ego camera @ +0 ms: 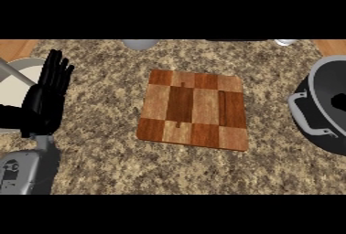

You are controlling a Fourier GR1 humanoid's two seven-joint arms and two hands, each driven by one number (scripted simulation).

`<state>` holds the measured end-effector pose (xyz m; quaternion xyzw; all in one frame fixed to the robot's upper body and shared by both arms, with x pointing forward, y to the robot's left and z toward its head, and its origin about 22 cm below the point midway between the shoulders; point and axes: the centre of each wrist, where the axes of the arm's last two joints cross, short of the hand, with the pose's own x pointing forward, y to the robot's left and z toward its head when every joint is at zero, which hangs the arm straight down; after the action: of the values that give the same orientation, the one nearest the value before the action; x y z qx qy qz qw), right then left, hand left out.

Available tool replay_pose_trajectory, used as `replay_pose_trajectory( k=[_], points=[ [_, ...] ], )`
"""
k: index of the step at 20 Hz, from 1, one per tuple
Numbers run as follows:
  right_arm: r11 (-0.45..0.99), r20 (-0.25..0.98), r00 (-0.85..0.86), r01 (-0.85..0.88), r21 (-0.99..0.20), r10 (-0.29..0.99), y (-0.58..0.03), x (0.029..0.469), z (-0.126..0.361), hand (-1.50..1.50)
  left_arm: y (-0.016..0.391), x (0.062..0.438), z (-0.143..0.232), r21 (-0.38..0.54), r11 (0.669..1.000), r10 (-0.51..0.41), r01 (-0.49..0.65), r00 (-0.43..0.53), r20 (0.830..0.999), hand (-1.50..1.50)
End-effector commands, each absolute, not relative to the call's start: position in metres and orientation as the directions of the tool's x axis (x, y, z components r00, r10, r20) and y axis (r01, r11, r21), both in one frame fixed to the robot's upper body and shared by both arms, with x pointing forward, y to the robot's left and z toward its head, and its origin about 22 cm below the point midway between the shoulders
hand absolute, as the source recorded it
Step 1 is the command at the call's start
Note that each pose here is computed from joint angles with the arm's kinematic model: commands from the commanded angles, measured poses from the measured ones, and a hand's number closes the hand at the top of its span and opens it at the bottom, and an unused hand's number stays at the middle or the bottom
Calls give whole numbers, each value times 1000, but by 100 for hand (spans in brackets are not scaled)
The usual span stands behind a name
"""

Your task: Pick the lemon from the cutting board and place it in the pot

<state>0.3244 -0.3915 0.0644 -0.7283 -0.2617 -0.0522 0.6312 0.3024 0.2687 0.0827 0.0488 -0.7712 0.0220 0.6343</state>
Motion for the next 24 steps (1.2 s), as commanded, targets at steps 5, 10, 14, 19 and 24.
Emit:
replay_pose_trajectory(
  k=[5, 10, 14, 19, 24],
  points=[
    [157, 544, 764, 524, -837, 347, -409, 312, 34, -150, 279, 310, 85, 31, 993, -52, -114, -189, 981, 0],
    [106, 625, 646, 653, -750, 438, -402, 331, 55, -150, 277, 311, 82, 22, 996, -39, -89, -197, 980, 0],
    [112, 776, 501, 809, -577, 384, -390, 331, 72, -150, 268, 299, 75, 51, 994, -69, -102, -183, 981, 0],
    [71, 887, 368, 913, -401, 279, -418, 301, 88, -150, 278, 306, 81, 30, 994, -49, -108, -181, 982, 0],
    [13, 902, 310, 944, -329, 300, -419, 264, 62, -150, 285, 302, 68, 33, 993, -54, -116, -182, 982, 0]
  ],
)
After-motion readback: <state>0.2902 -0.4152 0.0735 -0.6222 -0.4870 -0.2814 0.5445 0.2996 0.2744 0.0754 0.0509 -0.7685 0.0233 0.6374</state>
